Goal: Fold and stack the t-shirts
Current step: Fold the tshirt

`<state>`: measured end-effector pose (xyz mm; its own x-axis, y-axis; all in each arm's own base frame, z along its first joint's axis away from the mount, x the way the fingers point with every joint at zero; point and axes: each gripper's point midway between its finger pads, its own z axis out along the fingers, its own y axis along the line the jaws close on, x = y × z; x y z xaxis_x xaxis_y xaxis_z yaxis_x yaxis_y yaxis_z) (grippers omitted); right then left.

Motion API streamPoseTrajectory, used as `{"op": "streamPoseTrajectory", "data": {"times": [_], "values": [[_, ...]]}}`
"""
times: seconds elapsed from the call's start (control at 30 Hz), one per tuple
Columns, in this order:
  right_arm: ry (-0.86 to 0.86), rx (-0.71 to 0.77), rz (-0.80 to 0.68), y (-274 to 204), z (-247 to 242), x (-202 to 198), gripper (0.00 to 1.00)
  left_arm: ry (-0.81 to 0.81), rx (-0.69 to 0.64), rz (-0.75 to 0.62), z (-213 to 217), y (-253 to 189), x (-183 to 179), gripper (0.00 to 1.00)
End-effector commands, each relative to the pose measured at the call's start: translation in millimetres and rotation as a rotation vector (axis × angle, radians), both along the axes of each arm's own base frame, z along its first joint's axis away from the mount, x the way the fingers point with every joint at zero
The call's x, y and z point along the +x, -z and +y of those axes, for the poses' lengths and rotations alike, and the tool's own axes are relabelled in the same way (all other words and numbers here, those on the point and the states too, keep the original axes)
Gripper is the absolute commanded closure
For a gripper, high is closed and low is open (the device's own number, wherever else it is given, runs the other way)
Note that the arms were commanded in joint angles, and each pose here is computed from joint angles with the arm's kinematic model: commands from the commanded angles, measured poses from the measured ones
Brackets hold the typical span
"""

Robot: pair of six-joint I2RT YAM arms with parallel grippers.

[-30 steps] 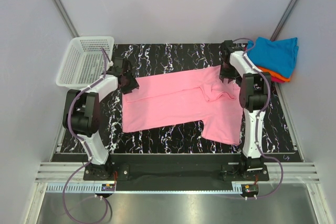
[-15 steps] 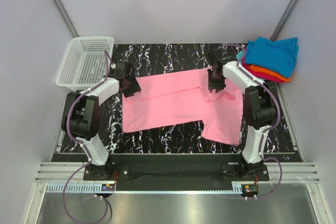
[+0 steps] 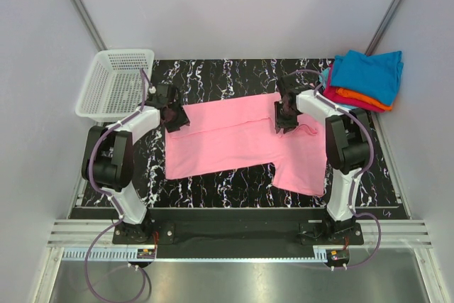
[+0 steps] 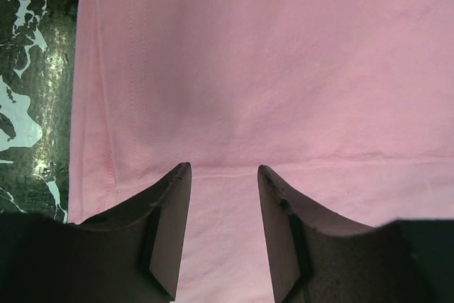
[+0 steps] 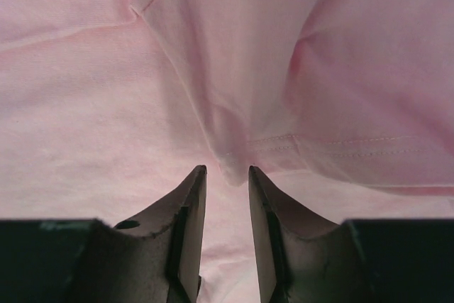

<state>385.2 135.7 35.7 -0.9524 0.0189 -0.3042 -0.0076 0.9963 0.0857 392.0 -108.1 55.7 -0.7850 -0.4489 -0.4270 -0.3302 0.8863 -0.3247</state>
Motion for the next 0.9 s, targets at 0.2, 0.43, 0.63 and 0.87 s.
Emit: {"op": "streamPoseTrajectory", "data": {"times": [0.2,0.43,0.63,0.87], "values": [[-0.009,0.0,0.012,11.7,4.0,2.0,0.71,0.017,-0.002,-0.064,-1.7,-19.2,6.5,0.53],[-0.017,-0.011,0.003,6.6,7.8,-4.0,1.0,0.014,-0.001,-0.056,-0.6,-17.7,4.0,0.53],[-0.019,-0.006,-0.035,-21.4,15.2,-11.0,1.0,0.011,-0.004,-0.06,-0.6,-19.6,3.4,0.53],[-0.013,0.006,-0.013,-20.1,19.2,-23.6,1.0,0.009,-0.007,-0.064,-0.8,-21.4,4.0,0.53]]}}
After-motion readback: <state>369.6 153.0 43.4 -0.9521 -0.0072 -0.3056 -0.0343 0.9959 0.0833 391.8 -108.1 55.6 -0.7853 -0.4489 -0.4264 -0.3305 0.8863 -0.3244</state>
